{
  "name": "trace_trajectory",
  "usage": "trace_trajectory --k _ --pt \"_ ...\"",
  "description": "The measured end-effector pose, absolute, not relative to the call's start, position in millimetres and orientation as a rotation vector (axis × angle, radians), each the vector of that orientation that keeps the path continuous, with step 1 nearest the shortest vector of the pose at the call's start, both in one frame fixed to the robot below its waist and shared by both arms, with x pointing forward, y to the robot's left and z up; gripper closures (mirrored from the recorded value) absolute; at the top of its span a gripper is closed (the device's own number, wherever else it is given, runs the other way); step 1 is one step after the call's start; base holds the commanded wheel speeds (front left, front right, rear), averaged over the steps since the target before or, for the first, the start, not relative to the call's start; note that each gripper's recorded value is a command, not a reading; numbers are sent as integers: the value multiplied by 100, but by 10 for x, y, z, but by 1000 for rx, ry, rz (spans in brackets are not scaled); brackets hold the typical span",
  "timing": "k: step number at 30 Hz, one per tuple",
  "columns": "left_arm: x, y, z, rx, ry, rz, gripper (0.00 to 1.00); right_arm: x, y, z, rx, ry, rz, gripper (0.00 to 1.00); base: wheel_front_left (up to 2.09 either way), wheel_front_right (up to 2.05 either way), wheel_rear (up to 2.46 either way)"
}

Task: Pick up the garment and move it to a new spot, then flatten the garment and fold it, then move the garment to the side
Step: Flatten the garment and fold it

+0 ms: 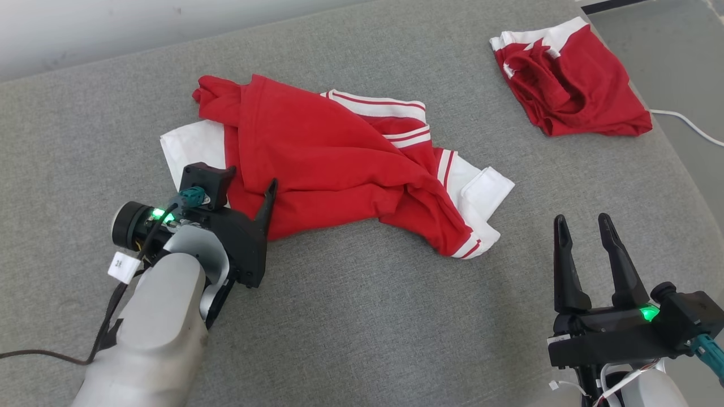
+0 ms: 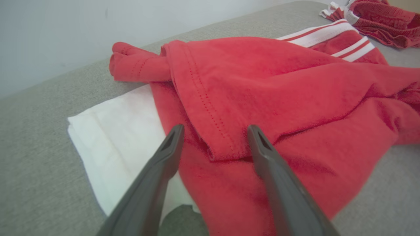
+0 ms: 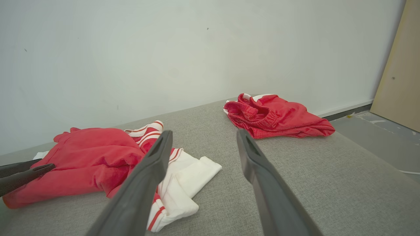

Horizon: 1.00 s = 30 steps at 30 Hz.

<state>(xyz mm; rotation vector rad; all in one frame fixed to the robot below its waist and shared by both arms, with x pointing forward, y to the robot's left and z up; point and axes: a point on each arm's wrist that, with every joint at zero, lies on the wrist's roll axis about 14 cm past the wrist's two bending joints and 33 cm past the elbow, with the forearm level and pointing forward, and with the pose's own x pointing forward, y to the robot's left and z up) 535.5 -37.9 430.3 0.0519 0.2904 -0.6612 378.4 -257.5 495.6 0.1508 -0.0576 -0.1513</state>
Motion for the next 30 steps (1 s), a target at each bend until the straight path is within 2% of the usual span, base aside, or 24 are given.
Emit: trace_trajectory --k 1,2,3,10,18,24,30 --pt "5350 -388 4311 41 292 -663 32 3780 -2574 4962 151 -59 -151 0 0 0 0" --pt "5340 -399 4311 36 295 -666 58 3777 -2574 4969 151 -61 -151 0 0 0 0" --pt "5327 -416 4314 37 295 -672 98 3773 -2575 4974 152 -63 -151 0 0 0 0" --pt "5330 -484 4536 0 207 -689 100 3758 -2577 4997 153 -70 -150 0 0 0 0" --pt "5453 -307 5300 -35 -32 -652 100 3768 -2473 4926 160 -50 -113 0 0 0 0" --pt "5296 53 5545 -76 -108 -574 100 3855 -2299 4907 169 -47 -53 0 0 0 0" --pt "4879 809 5442 -91 -81 -384 100 3974 -2048 4910 176 -48 30 0 0 0 0"
